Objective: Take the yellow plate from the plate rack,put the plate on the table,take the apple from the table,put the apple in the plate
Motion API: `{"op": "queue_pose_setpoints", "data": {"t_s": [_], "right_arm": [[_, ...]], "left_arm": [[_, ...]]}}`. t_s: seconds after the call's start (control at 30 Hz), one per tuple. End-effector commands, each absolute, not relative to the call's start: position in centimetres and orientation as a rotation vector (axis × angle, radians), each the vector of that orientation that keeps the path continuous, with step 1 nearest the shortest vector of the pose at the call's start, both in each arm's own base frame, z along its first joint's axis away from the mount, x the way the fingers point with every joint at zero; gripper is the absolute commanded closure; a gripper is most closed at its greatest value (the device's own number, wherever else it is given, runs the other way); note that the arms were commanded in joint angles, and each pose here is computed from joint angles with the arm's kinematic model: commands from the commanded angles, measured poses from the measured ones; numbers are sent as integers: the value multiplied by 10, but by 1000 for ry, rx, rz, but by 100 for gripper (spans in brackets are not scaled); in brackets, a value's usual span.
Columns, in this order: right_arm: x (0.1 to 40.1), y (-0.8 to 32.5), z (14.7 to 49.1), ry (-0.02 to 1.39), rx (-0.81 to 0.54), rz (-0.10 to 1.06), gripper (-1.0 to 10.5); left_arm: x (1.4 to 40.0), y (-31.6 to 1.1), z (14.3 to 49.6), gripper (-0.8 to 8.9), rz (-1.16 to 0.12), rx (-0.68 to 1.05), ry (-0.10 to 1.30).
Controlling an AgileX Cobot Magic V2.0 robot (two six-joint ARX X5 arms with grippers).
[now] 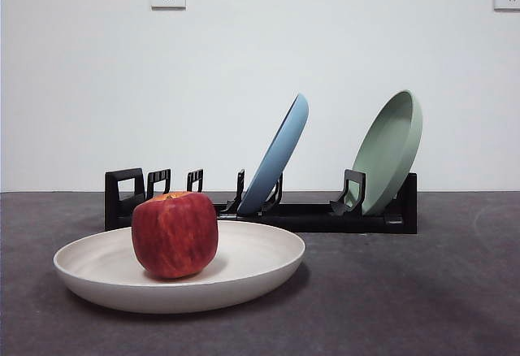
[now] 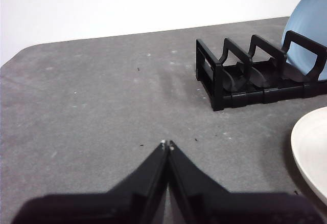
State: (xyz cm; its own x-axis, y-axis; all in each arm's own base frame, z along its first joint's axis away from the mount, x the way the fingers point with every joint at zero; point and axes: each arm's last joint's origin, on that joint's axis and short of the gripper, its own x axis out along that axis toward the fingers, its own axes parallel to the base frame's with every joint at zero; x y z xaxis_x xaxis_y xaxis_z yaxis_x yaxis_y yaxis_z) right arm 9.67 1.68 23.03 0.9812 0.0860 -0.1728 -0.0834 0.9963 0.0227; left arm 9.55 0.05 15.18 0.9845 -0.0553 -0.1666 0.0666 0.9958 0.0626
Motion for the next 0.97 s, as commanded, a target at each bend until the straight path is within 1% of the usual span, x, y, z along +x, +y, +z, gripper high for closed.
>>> {"op": "queue_pose_setpoints", "data": {"t_s": [0.03,0.1,0.17,0.4,0.57,0.67,0.97], "right_arm": [[95,12,213,184,21,107,946],[94,10,202,182,28,124,945],[95,10,191,168,30,116,946],[97,10,158,78,52,118,946],[96,10,153,124,50,116,945],[95,10,148,184,68,114,945],[95,11,148,186,103,135,945]], "left_arm": [[96,1,148,817,-57,62,173],[96,1,148,817,-56,62,173],[96,1,148,817,-56,62,173],[96,1,148,817,-56,62,173],[96,1,148,817,-56,62,173],[96,1,148,817,-56,63,173],[96,1,148,817,-56,63,173]]}}
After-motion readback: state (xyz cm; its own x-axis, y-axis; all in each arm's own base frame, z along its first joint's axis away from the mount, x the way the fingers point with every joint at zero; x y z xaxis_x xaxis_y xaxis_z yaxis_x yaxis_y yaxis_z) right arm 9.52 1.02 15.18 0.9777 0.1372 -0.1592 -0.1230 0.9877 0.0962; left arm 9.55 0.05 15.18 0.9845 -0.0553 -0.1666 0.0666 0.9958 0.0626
